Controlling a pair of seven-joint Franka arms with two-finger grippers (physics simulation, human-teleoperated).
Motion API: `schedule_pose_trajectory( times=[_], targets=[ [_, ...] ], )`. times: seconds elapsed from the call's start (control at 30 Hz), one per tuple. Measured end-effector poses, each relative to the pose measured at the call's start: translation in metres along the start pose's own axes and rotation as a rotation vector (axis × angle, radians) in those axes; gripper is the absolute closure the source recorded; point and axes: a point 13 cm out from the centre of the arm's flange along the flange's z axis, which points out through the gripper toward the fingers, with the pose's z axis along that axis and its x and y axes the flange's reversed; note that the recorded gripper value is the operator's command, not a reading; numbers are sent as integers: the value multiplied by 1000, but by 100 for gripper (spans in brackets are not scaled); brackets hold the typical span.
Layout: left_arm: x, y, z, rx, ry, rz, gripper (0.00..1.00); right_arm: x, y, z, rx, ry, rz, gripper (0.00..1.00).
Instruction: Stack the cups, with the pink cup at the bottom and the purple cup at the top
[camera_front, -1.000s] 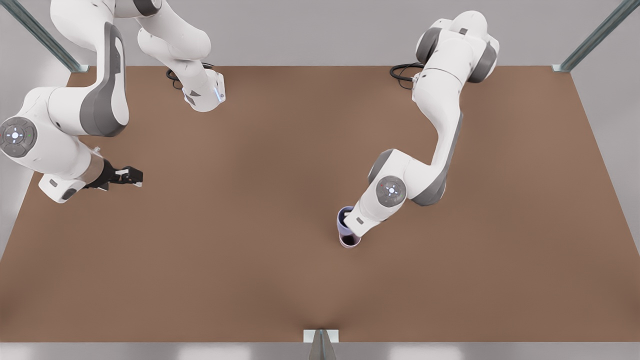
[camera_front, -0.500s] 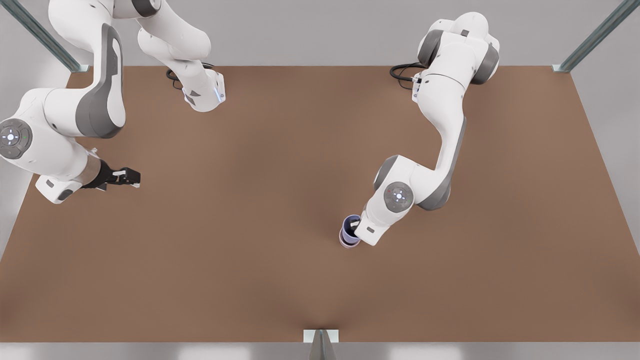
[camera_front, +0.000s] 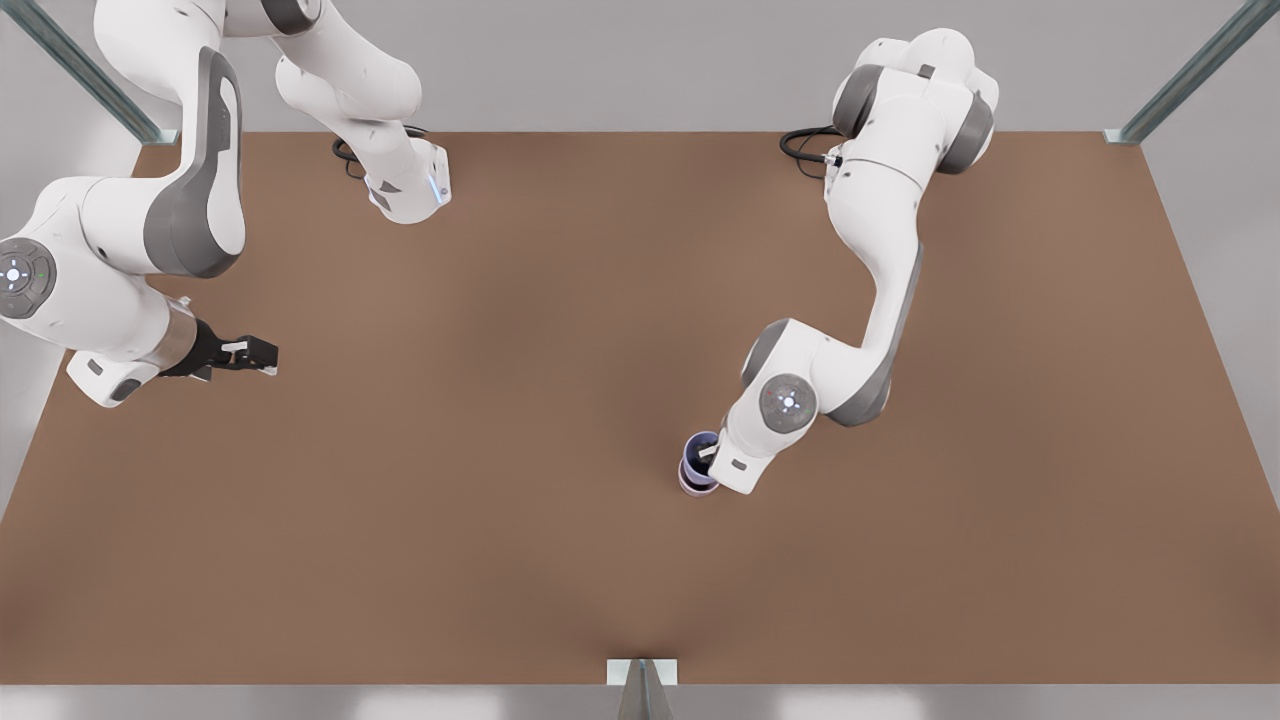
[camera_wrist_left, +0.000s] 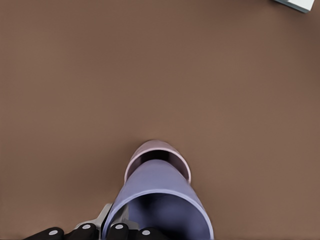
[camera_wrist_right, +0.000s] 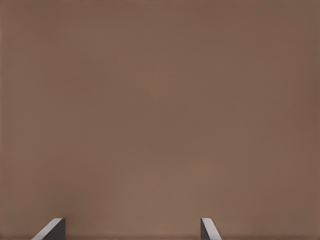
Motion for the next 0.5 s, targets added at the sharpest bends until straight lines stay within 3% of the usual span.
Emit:
schedule_pose_trajectory(
  times=[0.07,0.27,0.37,0.5],
  targets=[
    [0,1,5,-3,2,-7,79,0,0,0,-1,0,0,0],
    [-3,0,7,4,-3,-23,50,1,-3,0,-3,1,4,0],
    [-3,-1,7,7,-5,-29,45,1,-3,0,-3,1,5,0],
    [-4,-1,6,11,-4,-35,33,1,-3,1,-3,2,4,0]
  ],
)
